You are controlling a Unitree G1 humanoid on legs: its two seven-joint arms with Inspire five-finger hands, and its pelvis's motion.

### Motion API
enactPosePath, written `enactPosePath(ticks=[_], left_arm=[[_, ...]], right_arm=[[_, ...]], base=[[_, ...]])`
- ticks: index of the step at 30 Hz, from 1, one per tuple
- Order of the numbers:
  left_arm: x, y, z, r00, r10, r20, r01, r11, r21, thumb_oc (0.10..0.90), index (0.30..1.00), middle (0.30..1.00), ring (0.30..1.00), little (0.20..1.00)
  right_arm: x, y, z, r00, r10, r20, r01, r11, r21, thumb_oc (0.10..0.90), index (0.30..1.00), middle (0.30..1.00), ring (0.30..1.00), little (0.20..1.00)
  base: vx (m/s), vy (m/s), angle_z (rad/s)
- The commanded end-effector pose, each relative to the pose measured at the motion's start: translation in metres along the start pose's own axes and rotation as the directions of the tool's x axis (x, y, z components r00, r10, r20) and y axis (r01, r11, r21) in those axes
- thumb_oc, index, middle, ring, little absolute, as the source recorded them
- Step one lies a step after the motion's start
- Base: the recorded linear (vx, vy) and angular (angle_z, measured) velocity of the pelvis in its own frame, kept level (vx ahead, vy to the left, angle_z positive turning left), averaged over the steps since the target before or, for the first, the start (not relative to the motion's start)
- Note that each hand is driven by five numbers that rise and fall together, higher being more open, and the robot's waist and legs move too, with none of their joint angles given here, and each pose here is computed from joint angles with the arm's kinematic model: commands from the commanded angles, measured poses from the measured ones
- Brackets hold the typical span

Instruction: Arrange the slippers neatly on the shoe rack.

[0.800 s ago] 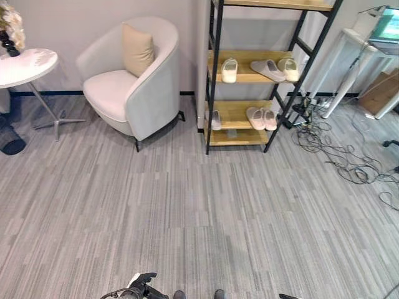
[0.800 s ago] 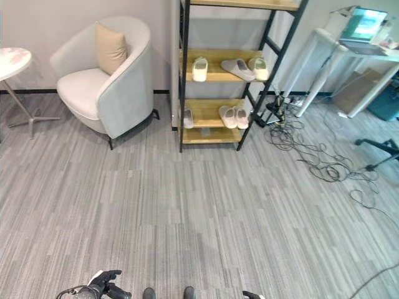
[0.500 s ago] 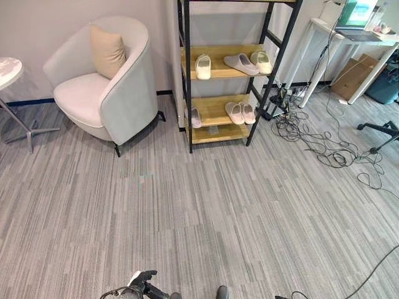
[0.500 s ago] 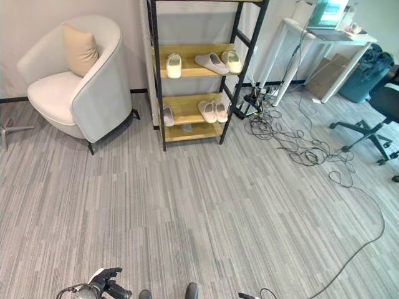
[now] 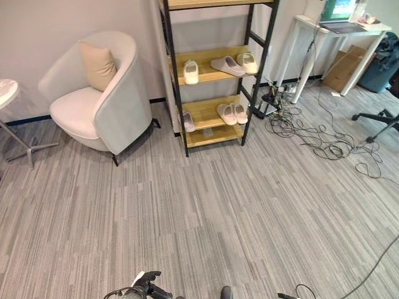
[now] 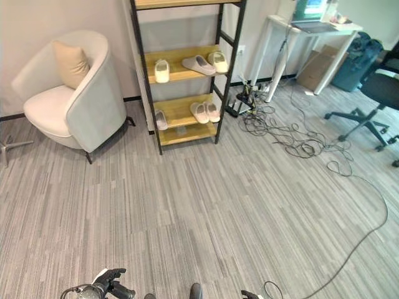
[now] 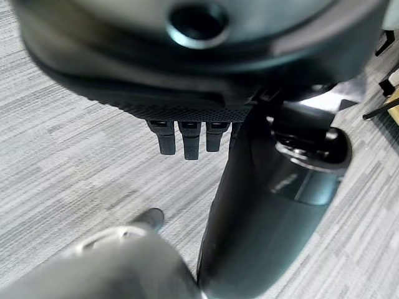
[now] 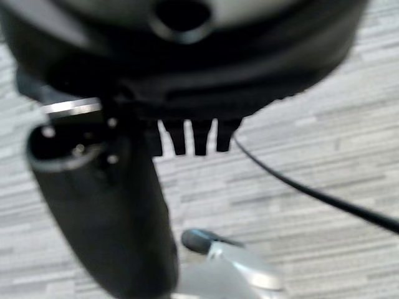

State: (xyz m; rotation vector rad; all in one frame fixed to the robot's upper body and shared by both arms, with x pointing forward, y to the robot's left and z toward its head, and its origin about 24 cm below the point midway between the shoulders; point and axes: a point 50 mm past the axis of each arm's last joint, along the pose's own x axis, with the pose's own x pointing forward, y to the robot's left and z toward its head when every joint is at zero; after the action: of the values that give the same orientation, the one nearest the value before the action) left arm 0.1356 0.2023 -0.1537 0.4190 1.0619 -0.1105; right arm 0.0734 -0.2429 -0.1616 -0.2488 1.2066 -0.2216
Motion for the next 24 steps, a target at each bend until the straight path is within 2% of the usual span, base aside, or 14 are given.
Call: enactPosePath(ticks=[1, 10, 16, 24], left_arm=[[0.002, -0.004, 0.006, 1.000, 0.013, 0.017, -0.013, 1.000, -0.015, 0.800, 0.900, 0.900, 0.900, 0.900], [-0.001, -0.008, -0.003, 1.000, -0.006, 0.003, 0.006, 1.000, -0.029, 0.800, 0.900, 0.900, 0.900, 0.900], [0.001, 0.009, 0.009, 0.998, 0.032, 0.048, -0.030, 0.998, -0.047, 0.800, 0.900, 0.900, 0.900, 0.900], [0.002, 0.008, 0.008, 0.999, 0.031, 0.037, -0.029, 0.998, -0.062, 0.800, 0.900, 0.900, 0.900, 0.900]], right_arm=[[0.000, -0.006, 0.003, 0.999, -0.043, 0.019, 0.041, 0.995, 0.088, 0.800, 0.900, 0.900, 0.900, 0.900], [0.000, -0.005, 0.008, 0.998, -0.033, 0.048, 0.028, 0.993, 0.111, 0.800, 0.900, 0.900, 0.900, 0.900], [0.002, -0.010, 0.028, 0.994, -0.024, 0.111, 0.008, 0.990, 0.140, 0.800, 0.900, 0.900, 0.900, 0.900], [0.004, -0.013, 0.041, 0.991, -0.022, 0.135, 0.007, 0.994, 0.111, 0.800, 0.900, 0.900, 0.900, 0.900]], base=[[0.24, 0.013, -0.27], [0.27, 0.042, -0.27], [0.18, 0.064, -0.35], [0.30, -0.051, -0.33]])
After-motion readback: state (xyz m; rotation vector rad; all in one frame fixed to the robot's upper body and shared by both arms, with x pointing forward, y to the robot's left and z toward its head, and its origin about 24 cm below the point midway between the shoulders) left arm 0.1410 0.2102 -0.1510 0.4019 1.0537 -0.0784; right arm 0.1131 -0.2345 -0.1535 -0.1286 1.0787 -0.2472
